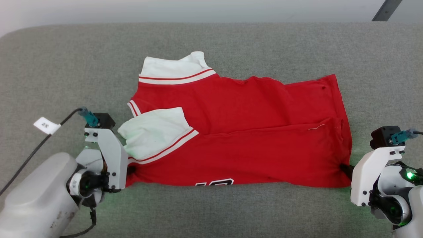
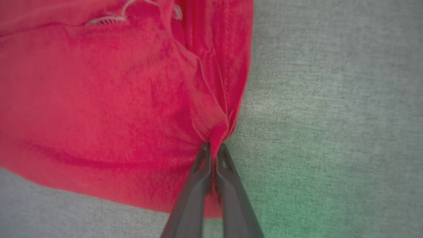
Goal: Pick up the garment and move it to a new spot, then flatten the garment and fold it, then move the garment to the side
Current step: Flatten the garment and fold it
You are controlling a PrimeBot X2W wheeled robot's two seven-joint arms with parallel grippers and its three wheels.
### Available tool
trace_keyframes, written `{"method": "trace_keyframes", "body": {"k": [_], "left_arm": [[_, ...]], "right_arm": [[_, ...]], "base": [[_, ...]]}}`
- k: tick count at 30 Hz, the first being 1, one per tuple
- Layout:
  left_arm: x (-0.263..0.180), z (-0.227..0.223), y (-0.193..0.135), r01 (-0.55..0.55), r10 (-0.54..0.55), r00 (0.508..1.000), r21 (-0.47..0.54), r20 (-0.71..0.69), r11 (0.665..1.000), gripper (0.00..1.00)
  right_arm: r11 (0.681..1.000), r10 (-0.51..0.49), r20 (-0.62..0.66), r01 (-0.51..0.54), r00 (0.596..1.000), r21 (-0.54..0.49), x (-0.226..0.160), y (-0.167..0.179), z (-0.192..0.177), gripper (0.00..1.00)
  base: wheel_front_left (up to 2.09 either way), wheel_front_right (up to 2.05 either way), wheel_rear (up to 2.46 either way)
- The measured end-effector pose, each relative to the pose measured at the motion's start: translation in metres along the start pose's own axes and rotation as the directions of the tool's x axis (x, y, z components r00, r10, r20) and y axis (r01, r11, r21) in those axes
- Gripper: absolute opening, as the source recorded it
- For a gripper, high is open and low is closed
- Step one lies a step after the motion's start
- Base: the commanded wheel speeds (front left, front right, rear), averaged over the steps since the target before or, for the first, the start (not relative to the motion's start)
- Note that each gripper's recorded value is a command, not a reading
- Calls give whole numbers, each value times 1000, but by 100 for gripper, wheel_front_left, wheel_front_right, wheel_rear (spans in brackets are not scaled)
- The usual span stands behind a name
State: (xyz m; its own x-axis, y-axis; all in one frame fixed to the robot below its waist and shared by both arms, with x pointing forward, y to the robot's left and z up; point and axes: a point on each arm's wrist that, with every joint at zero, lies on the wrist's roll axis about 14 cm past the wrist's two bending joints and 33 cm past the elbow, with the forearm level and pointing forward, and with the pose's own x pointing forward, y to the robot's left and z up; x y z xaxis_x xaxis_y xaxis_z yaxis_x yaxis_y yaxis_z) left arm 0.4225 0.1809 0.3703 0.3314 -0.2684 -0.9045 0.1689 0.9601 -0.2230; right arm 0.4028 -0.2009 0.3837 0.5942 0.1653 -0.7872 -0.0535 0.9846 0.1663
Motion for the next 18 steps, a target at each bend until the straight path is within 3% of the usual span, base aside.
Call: {"method": "trace_keyframes", "body": {"k": [18], "left_arm": [[-52, -40, -2, -39, 40, 999, 28, -27, 999, 0]], "right_arm": [[996, -18, -47, 13, 999, -88, -50, -8, -7, 0]], "base": [[0, 0, 0]]}}
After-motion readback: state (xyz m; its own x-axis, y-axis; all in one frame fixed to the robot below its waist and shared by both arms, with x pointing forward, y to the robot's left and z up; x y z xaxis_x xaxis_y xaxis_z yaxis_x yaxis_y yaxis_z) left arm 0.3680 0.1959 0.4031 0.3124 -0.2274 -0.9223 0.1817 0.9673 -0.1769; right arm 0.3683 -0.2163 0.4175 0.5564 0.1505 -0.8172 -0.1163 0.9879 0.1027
